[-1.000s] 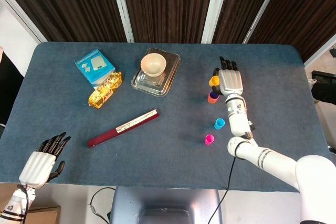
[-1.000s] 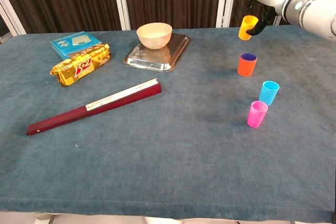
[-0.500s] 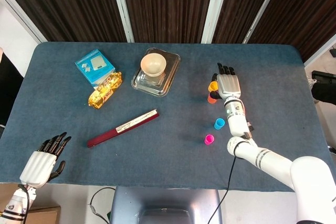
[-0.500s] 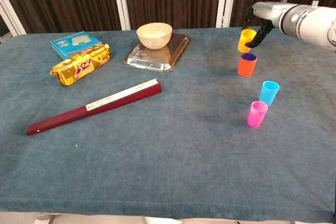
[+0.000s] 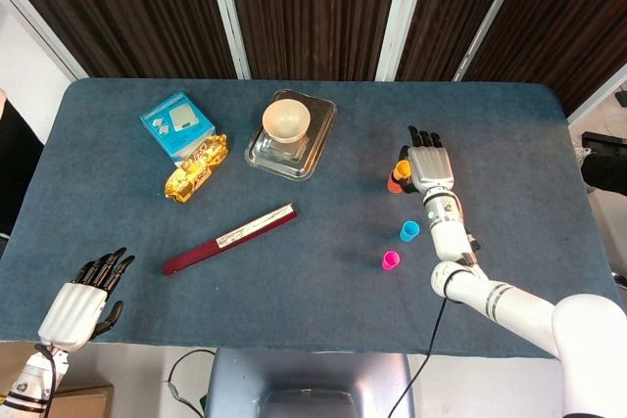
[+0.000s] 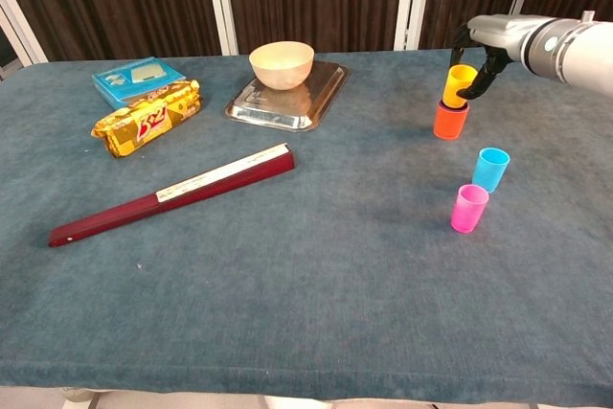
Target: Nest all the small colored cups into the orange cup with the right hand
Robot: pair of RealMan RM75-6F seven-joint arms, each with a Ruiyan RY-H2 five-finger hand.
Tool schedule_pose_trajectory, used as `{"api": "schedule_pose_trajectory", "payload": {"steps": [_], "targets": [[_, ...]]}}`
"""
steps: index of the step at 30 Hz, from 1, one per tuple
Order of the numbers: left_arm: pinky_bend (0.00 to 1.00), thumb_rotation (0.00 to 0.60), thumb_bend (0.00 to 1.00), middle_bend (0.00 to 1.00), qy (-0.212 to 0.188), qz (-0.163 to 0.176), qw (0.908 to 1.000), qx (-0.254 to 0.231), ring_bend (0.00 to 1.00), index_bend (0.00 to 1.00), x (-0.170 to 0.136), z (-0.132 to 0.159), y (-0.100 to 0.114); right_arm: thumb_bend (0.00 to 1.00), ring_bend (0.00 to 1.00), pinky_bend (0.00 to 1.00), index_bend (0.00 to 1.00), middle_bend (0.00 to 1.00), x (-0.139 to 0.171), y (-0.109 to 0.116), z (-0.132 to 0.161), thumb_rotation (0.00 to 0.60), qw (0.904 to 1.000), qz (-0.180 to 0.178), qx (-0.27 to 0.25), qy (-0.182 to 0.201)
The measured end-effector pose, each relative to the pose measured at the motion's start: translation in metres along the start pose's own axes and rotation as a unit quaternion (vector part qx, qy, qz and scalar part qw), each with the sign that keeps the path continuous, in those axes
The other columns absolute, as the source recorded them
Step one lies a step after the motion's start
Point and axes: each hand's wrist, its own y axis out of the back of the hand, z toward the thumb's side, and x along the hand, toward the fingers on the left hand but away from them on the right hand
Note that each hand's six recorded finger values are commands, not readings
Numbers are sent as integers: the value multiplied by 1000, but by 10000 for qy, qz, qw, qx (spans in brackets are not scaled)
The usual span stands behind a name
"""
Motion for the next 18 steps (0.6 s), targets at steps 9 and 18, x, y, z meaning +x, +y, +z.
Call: {"api": "schedule_pose_trajectory", "payload": {"steps": [9, 18], "targets": [[190, 600, 481, 0, 17, 15, 10000, -17, 89, 0, 0, -1, 1, 442, 0, 0, 326, 0, 3, -4, 1, 600, 9999, 92, 0, 57], [191, 600, 482, 1, 50, 37, 10000, -19, 89, 0, -1, -3, 2, 441, 0, 0, 265, 0, 22, 4, 5, 600, 9991, 36, -233, 348]]}}
